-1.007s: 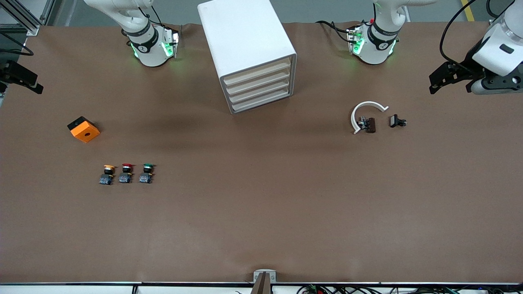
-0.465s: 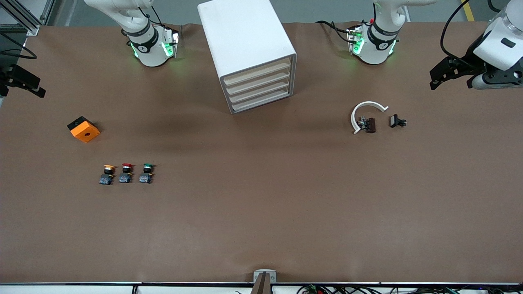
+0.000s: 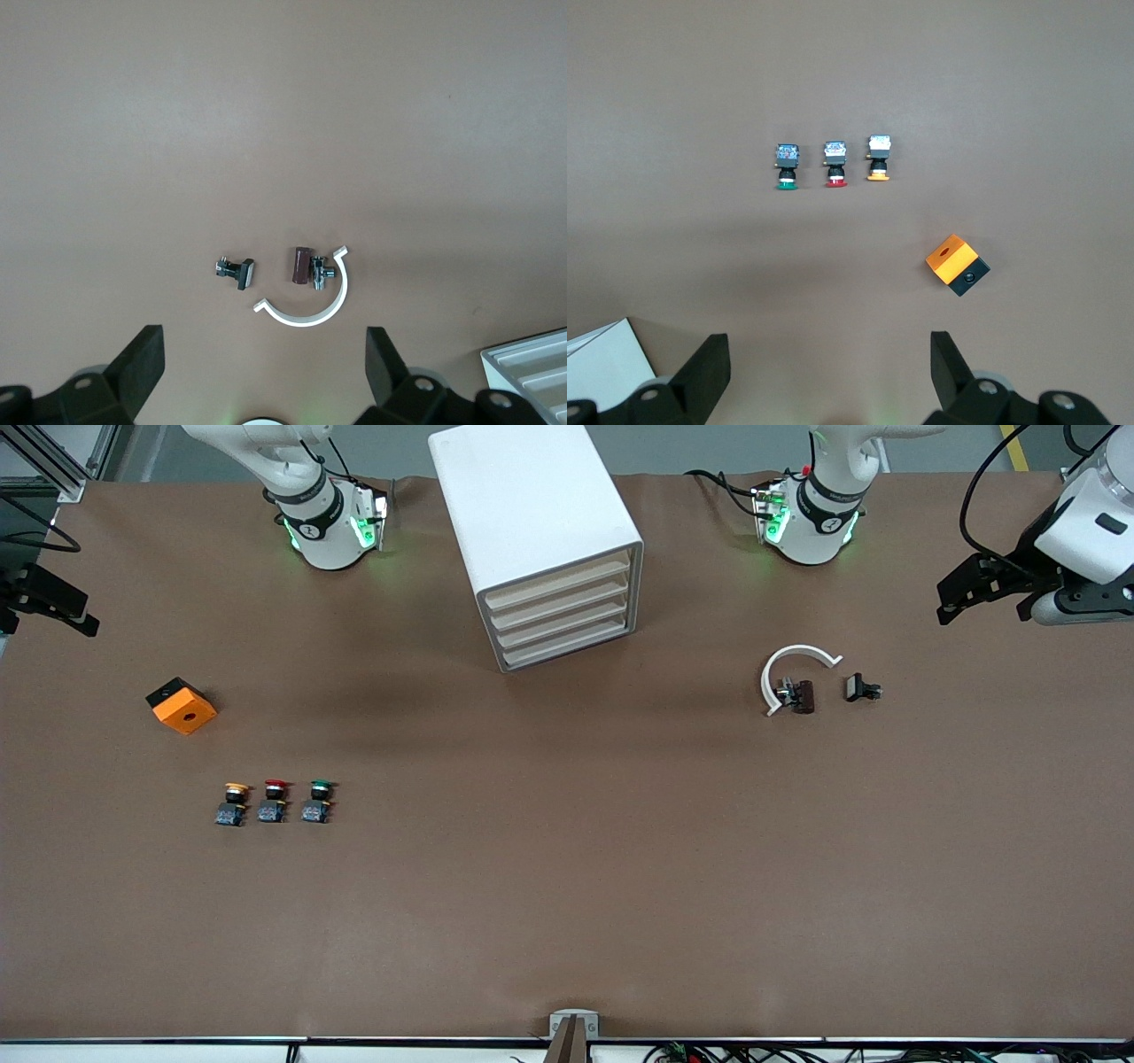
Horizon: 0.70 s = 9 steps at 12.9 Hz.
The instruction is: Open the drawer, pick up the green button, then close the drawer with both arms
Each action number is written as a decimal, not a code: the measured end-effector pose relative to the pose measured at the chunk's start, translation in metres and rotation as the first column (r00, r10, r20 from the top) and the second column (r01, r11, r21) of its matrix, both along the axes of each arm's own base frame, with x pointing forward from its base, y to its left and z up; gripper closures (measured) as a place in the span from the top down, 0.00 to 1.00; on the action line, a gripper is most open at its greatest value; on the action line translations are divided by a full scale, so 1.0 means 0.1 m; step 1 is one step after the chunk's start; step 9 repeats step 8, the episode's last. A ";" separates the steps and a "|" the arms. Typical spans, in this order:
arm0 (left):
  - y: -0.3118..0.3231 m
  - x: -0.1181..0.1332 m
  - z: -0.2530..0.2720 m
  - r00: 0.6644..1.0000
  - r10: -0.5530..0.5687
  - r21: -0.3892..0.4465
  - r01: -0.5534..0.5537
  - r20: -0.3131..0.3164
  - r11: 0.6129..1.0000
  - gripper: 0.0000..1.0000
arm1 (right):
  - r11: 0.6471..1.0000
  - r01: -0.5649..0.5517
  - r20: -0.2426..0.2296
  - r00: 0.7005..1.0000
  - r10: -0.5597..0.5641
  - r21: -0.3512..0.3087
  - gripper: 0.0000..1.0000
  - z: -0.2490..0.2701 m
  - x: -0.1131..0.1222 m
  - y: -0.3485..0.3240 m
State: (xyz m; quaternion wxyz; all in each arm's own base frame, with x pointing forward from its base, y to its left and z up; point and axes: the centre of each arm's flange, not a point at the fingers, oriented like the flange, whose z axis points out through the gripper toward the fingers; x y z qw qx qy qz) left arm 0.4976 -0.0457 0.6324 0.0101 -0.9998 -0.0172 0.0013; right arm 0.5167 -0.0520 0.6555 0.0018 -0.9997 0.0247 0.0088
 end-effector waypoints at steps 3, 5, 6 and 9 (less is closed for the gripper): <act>0.08 0.03 0.07 1.000 0.017 0.000 -0.017 -0.011 1.000 1.00 | 1.000 0.000 0.001 1.000 0.000 0.000 1.00 0.01 -0.02 0.00; 0.08 0.04 0.06 1.000 0.023 0.000 -0.023 -0.017 1.000 1.00 | 1.000 0.001 0.000 1.000 -0.001 0.001 1.00 0.00 -0.07 -0.01; 0.08 0.05 0.05 1.000 0.024 0.000 -0.024 -0.018 1.000 1.00 | 1.000 0.001 0.001 1.000 -0.001 0.002 1.00 0.00 -0.10 0.00; 0.08 0.05 0.04 1.000 0.024 0.000 -0.024 -0.020 1.000 1.00 | 1.000 0.001 0.003 1.000 -0.001 0.003 1.00 -0.01 -0.15 0.00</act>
